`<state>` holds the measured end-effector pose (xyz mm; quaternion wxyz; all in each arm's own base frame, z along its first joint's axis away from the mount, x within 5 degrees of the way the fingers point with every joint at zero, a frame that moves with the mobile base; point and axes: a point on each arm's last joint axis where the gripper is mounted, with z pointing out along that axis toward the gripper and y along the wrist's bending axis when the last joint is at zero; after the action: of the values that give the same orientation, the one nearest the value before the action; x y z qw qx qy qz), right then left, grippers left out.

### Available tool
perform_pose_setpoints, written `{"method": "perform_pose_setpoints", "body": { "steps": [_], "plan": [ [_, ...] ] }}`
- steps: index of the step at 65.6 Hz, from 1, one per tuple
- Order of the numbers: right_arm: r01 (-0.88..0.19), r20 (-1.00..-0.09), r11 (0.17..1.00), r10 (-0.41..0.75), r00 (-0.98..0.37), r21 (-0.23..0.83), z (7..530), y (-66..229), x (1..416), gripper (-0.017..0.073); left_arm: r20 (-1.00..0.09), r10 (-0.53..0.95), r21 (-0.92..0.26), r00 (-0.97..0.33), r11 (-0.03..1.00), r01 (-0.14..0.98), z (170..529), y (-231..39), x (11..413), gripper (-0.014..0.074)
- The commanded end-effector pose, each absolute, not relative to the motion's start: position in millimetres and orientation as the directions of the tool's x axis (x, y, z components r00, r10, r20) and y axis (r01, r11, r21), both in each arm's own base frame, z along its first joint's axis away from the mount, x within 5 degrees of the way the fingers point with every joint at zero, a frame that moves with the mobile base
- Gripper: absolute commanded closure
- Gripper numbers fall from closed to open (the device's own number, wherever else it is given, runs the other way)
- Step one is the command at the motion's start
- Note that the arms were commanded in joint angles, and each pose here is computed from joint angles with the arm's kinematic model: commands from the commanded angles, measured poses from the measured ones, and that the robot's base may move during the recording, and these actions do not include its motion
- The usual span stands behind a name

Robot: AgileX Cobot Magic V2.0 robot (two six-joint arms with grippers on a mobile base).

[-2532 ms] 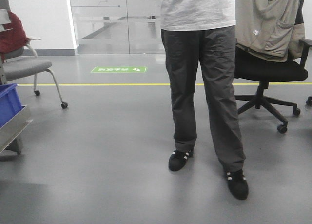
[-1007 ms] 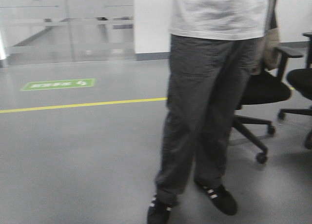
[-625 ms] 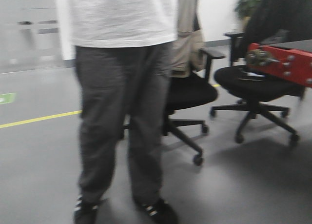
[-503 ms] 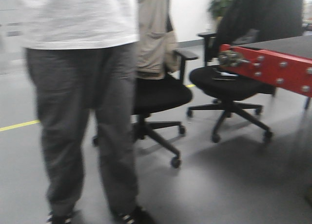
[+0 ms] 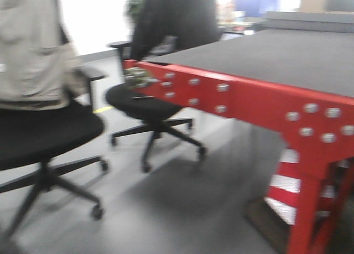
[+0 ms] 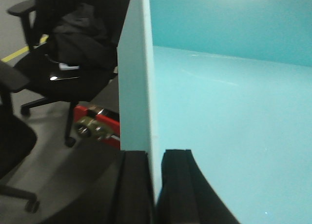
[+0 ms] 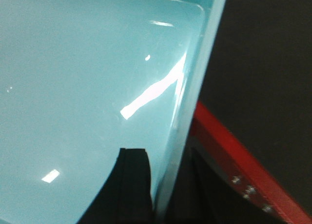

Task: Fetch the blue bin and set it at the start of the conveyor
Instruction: 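Drive up to the red-framed conveyor table holding the teal bin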

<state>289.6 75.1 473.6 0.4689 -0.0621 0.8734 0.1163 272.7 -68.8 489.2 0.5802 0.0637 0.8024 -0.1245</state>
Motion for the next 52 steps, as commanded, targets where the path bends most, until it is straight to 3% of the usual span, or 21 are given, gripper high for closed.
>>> {"method": "perform_pose_setpoints", "body": {
  "steps": [1,52],
  "plan": [
    [-0.206,-0.862,0.976,-0.041,-0.506,0.074,481.6,66.8,286.5,0.0711,-0.971,-0.044,-0.101,-0.233,0.966,0.238,501.4,-64.5,269.6,0.0705],
    [-0.206,-0.862,0.976,-0.041,-0.506,0.074,481.6,66.8,286.5,0.0711,-0.972,-0.038,-0.094,-0.231,0.967,0.235,501.4,-64.1,269.7,0.0705]
  ]
}}
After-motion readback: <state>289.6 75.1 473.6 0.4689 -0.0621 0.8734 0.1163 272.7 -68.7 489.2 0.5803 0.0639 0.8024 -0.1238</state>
